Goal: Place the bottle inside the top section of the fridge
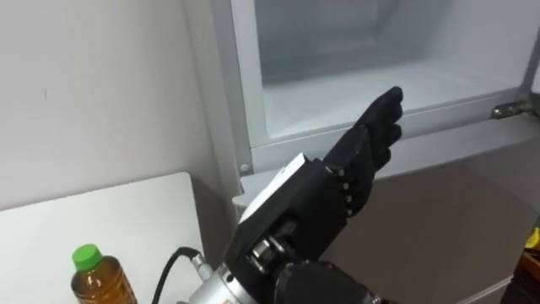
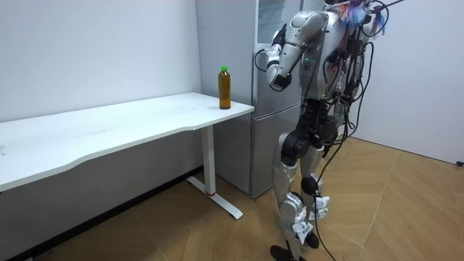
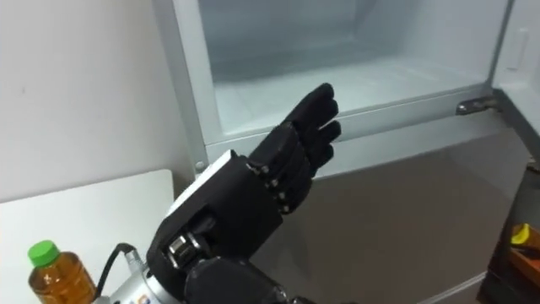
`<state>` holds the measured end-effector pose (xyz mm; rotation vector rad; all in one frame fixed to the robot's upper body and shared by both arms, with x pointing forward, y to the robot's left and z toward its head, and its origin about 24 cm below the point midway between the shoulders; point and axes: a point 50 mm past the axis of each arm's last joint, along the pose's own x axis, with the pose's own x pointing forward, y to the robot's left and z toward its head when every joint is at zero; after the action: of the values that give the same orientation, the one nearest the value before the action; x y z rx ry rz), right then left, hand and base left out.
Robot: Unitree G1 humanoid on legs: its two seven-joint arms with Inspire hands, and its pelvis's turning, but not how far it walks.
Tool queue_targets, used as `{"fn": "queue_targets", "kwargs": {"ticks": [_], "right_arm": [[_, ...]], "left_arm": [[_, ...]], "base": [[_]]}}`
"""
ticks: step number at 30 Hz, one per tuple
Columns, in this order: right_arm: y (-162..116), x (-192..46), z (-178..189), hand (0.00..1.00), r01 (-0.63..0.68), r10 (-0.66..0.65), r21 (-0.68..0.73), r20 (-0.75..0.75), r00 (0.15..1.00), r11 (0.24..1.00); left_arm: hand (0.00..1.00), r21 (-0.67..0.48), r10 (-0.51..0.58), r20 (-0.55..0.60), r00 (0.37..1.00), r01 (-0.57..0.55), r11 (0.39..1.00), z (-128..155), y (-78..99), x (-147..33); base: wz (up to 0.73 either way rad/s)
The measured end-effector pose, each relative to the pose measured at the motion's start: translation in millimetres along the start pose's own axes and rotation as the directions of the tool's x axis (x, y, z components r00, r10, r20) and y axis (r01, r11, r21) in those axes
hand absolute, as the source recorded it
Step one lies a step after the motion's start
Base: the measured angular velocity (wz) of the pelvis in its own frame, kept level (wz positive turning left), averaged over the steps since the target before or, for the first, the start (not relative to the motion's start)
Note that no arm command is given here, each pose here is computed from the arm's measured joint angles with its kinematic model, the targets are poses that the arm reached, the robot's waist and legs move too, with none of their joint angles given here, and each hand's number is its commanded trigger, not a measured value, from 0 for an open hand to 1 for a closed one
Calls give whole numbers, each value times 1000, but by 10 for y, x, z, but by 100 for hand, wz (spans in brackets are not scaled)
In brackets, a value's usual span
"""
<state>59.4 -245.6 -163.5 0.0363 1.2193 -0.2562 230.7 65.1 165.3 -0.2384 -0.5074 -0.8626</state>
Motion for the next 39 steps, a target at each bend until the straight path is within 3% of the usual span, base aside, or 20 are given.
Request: {"fn": "queue_targets", "kwargs": {"ticks": [6, 12, 18, 22, 27, 29, 33, 35, 36, 38, 39], "right_arm": [[2, -3, -18, 0, 1, -1, -37, -6, 1000, 999], [6, -12, -44, 0, -2, 2, -42, 4, 1000, 999], [29, -19, -85, 0, -4, 4, -32, 4, 1000, 999], [-17, -53, -192, 0, 16, -15, 16, -6, 1000, 1000], [-41, -67, -237, 0, 39, -39, 38, -11, 999, 999], [-69, -82, -267, 0, 59, -58, 67, -9, 998, 996], [-108, -116, -341, 0, 74, -74, 89, -13, 997, 993], [-106, -117, -342, 0, 67, -66, 91, -12, 998, 994], [-108, -118, -345, 0, 67, -66, 94, -12, 998, 993], [-112, -125, -370, 0, 70, -68, 107, -19, 998, 992], [-115, -129, -382, 0, 71, -69, 111, -22, 997, 991]], "left_arm": [[0, 91, 88, 59, 994, -93, 991, 177, 134, -58], [0, 152, 259, 130, 957, -277, 949, 320, 304, -232], [0, 231, 431, 186, 883, -465, 854, 455, 517, -465], [0, 308, 582, 288, 761, -649, 696, 646, 637, -762], [0, 332, 741, 255, 621, -776, 536, 550, 758, -1104], [0, 372, 823, 223, 523, -826, 424, 468, 828, -1329], [0, 405, 904, 198, 379, -872, 276, 394, 905, -1632], [0, 436, 952, 172, 254, -886, 158, 323, 961, -1914], [0, 443, 963, 157, 220, -887, 131, 290, 959, -1994], [0, 459, 994, 70, 89, -887, 47, 113, 908, -2303], [0, 471, 997, 44, 59, -882, 31, 54, 900, -2380]], "base": [[11], [9], [12], [5], [18], [14], [13], [0], [0], [0], [0]]}}
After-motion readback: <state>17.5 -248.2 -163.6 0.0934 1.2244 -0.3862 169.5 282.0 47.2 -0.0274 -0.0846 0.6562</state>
